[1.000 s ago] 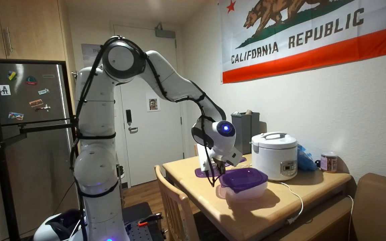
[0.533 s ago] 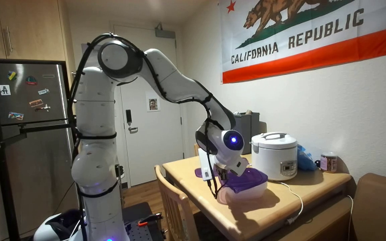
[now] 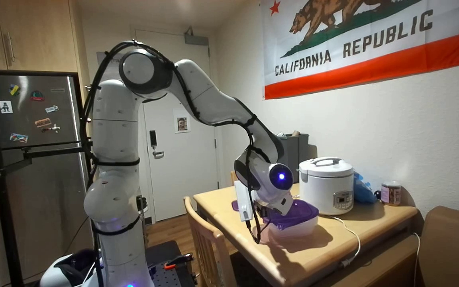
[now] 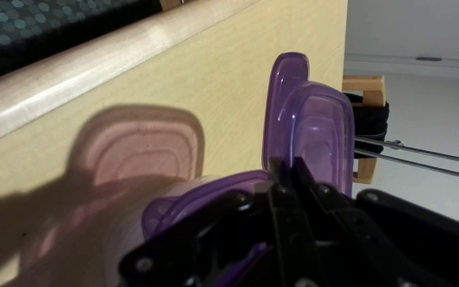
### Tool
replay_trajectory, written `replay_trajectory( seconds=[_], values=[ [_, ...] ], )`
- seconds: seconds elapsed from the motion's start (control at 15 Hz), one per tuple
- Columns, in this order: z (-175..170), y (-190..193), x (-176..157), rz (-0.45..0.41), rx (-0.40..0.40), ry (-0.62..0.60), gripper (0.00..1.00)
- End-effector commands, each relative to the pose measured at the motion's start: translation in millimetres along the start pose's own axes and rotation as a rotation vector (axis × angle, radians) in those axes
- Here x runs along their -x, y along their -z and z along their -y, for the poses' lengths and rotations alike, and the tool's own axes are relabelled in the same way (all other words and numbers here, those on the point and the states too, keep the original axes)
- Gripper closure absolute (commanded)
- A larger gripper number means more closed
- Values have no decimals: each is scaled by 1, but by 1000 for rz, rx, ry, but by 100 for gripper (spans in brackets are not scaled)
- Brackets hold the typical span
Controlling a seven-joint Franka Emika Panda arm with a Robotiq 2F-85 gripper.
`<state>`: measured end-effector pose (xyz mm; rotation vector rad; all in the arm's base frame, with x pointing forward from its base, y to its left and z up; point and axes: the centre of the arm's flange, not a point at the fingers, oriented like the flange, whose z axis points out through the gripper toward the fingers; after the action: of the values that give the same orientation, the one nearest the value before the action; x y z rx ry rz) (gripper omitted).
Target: Pick up two purple lids from the table and put them on top of the lunch box
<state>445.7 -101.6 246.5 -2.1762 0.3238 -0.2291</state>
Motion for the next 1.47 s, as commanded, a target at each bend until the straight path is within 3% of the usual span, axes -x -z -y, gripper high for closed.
replay_trajectory(
  seconds=[0.0,0.07,0.27,0.93,1.4],
  values=[
    [0,-1,0,1,0,-1,93],
    [-1,-1,0,2,0,-2,98],
    [-3,-9,-8,10,13,-15,98],
    [-20,24,-43,-5,22,-5,98],
    [-36,19,-76,11,1,-11,98]
  ],
)
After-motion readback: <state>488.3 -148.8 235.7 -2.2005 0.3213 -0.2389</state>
